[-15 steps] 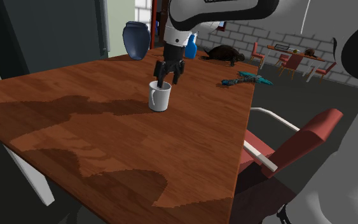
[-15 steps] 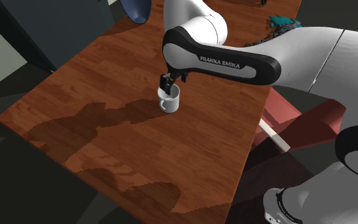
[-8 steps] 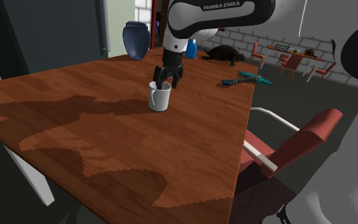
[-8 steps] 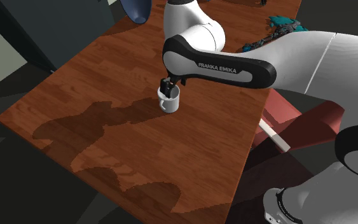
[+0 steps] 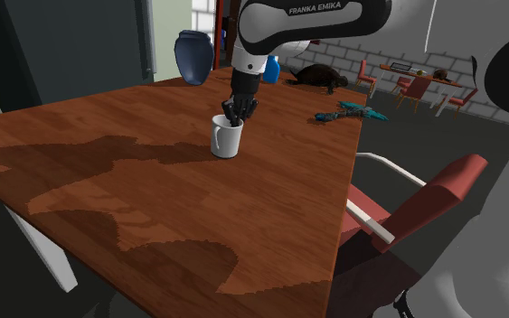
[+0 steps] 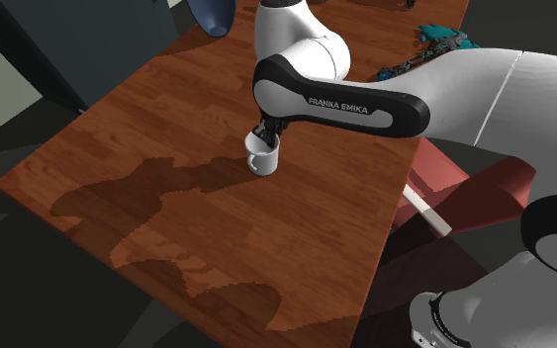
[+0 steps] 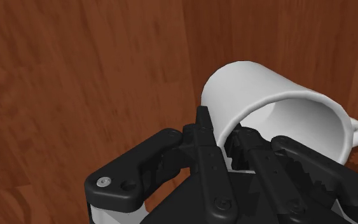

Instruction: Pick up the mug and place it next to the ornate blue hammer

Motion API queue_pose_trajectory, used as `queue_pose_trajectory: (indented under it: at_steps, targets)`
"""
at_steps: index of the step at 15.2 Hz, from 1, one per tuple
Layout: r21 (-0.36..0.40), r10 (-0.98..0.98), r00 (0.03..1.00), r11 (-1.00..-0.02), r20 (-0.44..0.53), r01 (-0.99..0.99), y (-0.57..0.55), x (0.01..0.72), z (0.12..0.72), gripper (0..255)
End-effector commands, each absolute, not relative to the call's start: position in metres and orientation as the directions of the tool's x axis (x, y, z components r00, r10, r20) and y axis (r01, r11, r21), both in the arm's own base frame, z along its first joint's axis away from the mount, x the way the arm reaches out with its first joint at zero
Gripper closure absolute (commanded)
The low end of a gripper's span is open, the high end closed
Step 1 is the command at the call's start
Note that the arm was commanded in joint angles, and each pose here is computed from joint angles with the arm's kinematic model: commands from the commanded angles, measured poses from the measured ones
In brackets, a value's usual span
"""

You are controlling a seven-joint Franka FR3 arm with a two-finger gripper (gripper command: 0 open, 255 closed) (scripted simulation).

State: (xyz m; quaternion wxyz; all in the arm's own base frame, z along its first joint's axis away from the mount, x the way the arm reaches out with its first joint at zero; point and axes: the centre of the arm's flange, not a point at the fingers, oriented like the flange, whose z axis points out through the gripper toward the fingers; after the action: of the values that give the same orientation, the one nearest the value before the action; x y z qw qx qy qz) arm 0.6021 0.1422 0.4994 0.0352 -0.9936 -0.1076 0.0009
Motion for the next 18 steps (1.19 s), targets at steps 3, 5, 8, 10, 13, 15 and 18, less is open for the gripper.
queue_pose_trajectory:
  at_steps: [3, 5, 8, 10, 13, 15, 18]
  targets:
    - [-0.070, 0.214, 0.977, -0.974, 0.006, 0.213, 0.142, 0.602, 0.499, 255]
    - [-0.070, 0.214, 0.977, -0.974, 0.006, 0.213, 0.142, 0.602, 0.499, 255]
    - [-0.070, 0.214, 0.977, -0.974, 0.006, 0.213, 0.142, 0.602, 0.515, 255]
    - [-0.070, 0.214, 0.977, -0.974, 0.006, 0.213, 0.142, 0.602, 0.526, 255]
    - [-0.070, 0.214, 0.977, -0.974, 0.006, 0.213, 0.142, 0.602, 0.542, 255]
    - [-0.070, 0.214, 0.977, -0.974, 0.006, 0.213, 0.142, 0.602, 0.552, 255]
    - [-0.070, 0.214, 0.977, -0.974, 0.006, 0.213, 0.142, 0.602, 0.568, 255]
